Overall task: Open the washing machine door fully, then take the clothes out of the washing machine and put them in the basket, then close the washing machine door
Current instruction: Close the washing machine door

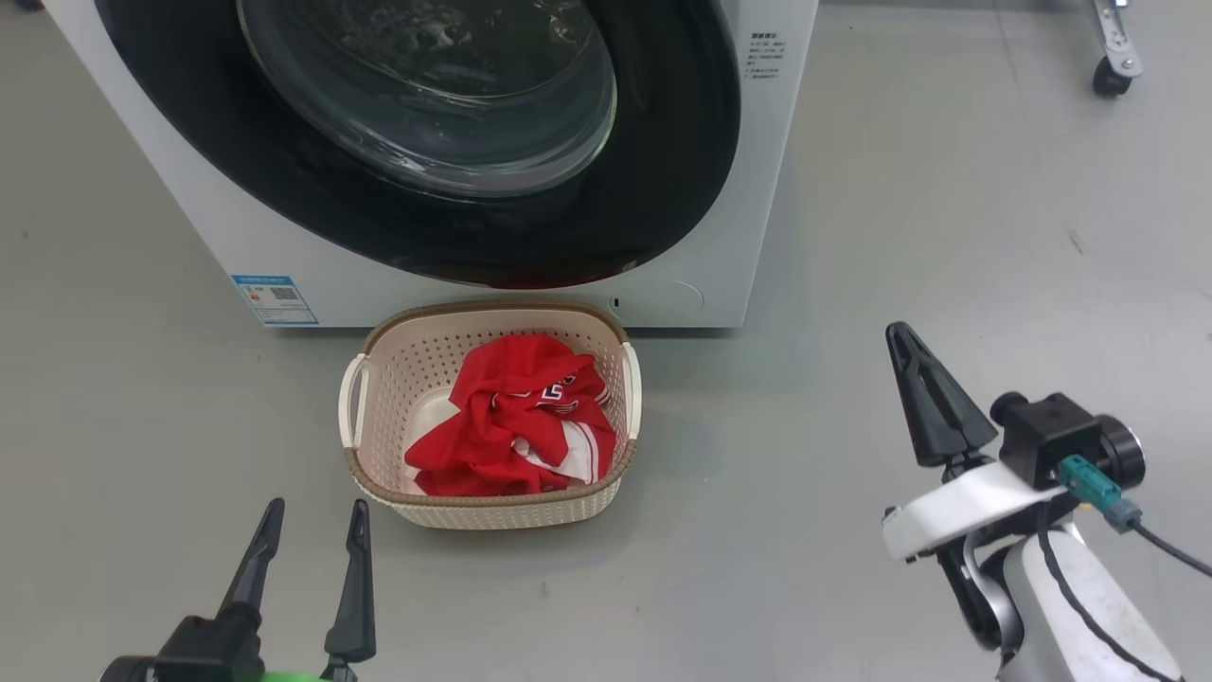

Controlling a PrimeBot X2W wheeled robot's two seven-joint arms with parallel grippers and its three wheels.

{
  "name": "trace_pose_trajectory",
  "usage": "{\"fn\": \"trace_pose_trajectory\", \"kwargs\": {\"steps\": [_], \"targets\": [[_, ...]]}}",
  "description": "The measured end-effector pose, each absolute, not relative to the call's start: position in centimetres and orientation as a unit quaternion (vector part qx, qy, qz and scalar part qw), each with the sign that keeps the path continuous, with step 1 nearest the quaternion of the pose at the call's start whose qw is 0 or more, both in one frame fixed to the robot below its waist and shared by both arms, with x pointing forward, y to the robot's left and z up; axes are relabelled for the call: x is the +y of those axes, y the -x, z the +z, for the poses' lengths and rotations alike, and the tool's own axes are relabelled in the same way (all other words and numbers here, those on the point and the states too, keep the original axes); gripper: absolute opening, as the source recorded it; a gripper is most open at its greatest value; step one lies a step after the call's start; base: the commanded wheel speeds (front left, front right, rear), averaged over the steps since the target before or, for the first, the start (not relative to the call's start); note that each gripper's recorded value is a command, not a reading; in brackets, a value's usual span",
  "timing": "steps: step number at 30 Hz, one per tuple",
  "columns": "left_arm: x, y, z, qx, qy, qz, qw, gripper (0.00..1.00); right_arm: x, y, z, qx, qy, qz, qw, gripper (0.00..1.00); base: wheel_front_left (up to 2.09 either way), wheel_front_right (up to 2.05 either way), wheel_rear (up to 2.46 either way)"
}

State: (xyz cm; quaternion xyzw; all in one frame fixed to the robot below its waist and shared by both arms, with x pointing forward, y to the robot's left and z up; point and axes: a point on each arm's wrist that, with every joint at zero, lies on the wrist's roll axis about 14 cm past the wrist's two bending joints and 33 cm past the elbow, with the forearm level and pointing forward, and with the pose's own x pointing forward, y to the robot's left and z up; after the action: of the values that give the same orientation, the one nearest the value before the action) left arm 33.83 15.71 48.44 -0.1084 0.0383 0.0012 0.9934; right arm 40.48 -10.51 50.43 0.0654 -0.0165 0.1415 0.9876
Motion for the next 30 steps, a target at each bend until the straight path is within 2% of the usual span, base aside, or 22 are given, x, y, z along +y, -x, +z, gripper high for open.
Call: {"fn": "trace_pose_trajectory", "kwargs": {"steps": [15, 30], "targets": [[17.4, -35.0, 49.4, 0.018, 0.113, 0.039, 0.993, 1.0, -4.0, -48.9, 53.8, -0.044, -0.055, 0.236, 0.969, 0.0, 0.0, 0.0, 0.0], [19.7, -35.0, 47.9, 0.032, 0.101, 0.084, 0.991, 1.0, 0.1, -54.8, 51.8, -0.015, -0.027, 0.289, 0.957, 0.0, 0.0, 0.0, 0.0]]}}
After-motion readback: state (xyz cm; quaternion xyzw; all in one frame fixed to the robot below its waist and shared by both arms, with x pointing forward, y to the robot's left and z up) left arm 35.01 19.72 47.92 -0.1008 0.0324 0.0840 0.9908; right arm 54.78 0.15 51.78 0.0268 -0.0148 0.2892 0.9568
